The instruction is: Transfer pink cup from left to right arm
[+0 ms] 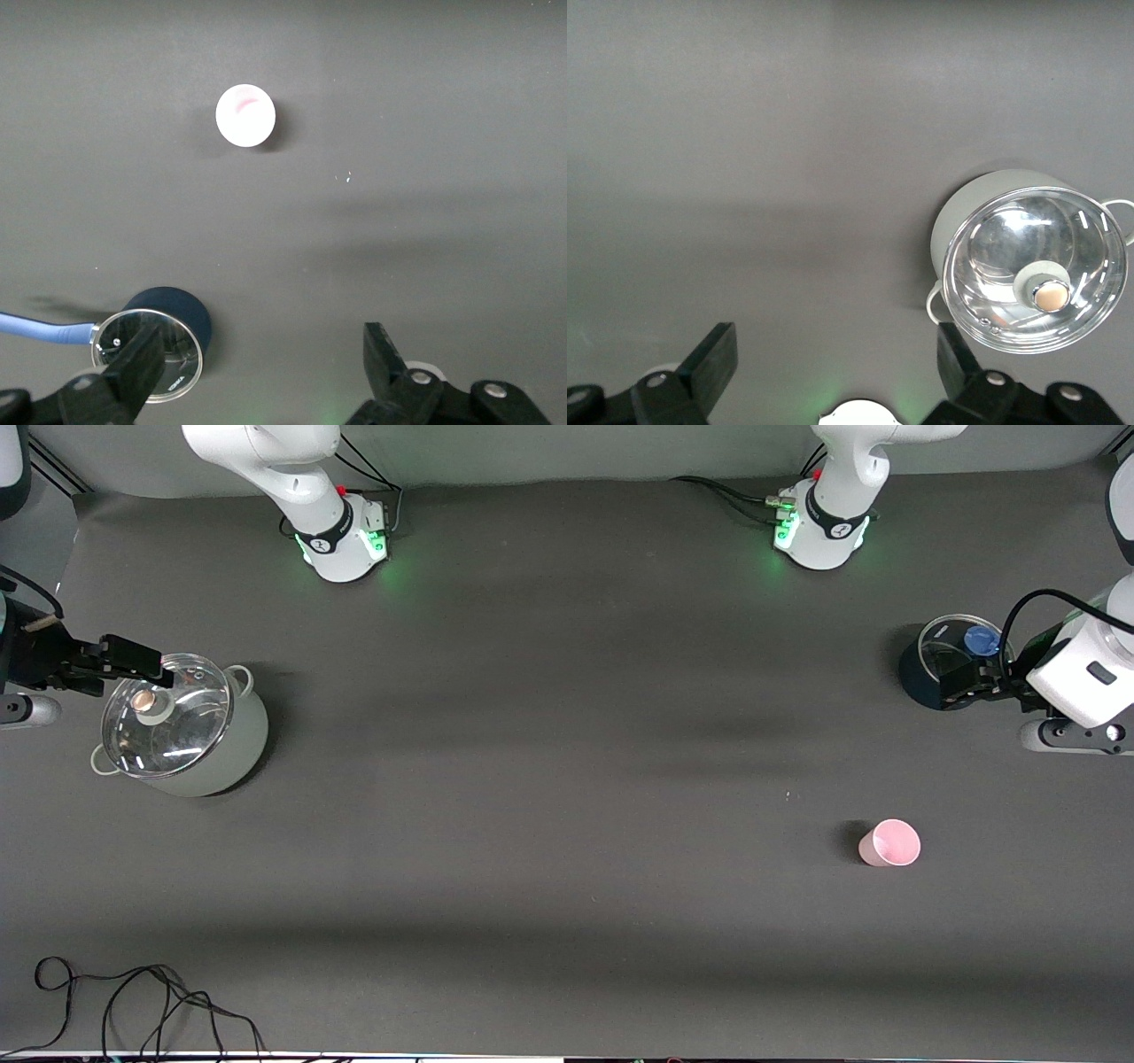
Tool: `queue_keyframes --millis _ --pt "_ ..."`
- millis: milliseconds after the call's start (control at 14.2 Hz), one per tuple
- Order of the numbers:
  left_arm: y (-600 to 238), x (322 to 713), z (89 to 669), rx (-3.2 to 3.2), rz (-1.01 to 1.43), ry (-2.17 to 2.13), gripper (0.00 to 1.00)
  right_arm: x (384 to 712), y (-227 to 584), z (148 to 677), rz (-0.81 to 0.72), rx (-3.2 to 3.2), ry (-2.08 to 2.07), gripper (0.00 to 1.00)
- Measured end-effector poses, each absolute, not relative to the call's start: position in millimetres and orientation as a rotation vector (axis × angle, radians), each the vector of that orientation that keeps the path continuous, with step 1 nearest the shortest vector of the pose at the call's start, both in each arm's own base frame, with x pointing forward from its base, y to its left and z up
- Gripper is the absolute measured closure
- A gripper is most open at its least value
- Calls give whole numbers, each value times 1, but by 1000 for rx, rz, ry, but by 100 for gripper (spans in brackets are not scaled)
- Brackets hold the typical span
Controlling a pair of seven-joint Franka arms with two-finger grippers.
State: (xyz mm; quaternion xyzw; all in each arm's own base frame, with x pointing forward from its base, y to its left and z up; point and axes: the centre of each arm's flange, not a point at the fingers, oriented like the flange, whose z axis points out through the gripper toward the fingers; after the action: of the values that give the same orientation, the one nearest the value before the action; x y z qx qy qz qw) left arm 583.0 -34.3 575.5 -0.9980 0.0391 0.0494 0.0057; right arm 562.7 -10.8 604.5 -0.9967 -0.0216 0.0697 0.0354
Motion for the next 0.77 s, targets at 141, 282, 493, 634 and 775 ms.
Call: queue_keyframes --millis 141,282,493,634,775 --pt "-21 593 569 -3124 111 261 0 564 -11 601 223 -3062 -66 0" --pt "11 605 554 -3147 93 370 0 564 -11 601 223 -3062 -67 0" --pt "72 625 515 -3197 23 665 0 564 -11 602 221 -3062 -67 0" --pt "113 631 488 -3247 -56 858 0 565 -11 603 216 -3063 -66 0" --pt "153 632 464 -3277 -183 1057 0 565 -12 604 213 -3063 -65 0"
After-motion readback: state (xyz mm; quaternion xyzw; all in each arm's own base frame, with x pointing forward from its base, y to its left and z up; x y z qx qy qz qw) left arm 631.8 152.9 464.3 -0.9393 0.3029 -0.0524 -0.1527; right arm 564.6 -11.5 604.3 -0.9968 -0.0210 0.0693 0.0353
